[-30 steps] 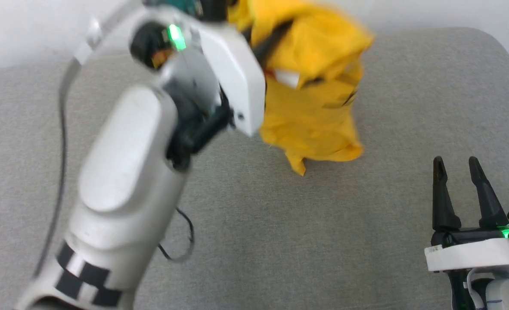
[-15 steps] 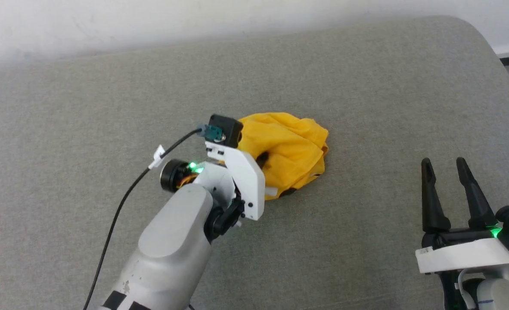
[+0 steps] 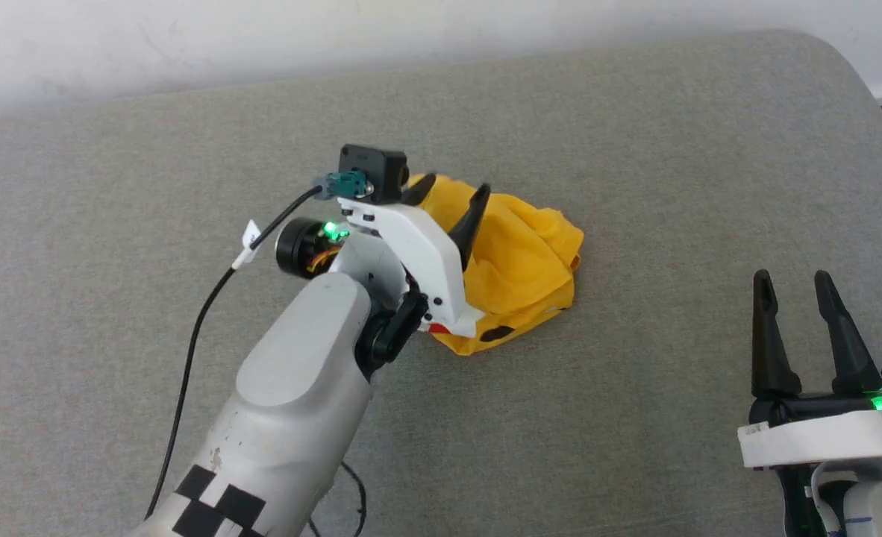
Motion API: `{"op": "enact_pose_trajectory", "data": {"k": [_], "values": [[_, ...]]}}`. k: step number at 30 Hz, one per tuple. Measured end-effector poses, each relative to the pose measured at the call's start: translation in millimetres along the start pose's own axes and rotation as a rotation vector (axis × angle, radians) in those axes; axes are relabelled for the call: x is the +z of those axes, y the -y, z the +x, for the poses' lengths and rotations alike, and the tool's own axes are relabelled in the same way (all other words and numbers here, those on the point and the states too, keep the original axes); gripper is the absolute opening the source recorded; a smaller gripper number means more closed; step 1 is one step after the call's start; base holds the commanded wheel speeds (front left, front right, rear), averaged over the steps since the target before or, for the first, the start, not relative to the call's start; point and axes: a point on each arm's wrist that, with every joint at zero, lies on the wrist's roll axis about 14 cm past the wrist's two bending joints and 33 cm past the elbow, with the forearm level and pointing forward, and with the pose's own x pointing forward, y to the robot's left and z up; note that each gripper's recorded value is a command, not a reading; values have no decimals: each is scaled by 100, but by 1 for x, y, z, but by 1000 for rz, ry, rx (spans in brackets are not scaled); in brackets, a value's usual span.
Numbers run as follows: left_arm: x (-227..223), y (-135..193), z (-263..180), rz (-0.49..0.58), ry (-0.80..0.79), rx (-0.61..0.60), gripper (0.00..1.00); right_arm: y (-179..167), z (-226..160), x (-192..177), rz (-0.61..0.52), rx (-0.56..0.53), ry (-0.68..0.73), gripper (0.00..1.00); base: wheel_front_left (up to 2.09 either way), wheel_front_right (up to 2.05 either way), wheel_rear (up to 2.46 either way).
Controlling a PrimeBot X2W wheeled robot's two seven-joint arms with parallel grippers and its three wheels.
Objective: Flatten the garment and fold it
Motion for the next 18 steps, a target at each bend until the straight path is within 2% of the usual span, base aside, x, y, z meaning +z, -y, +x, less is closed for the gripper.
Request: {"op": "enact_pose_trajectory", "data": {"k": [4,7,11,13,18], "values": [[43,2,-12,36,181,-2,100,-7,3,2,7,21,8,100,0,0,0],[64,-12,-33,78,315,52,100,-11,4,3,11,33,13,100,0,0,0],[66,-43,-72,127,465,181,100,-15,5,3,14,43,14,100,0,0,0],[61,-54,-91,190,503,238,100,-15,5,3,13,44,14,100,0,0,0],[51,-77,-140,226,562,412,100,-16,5,2,7,47,11,100,0,0,0]]}}
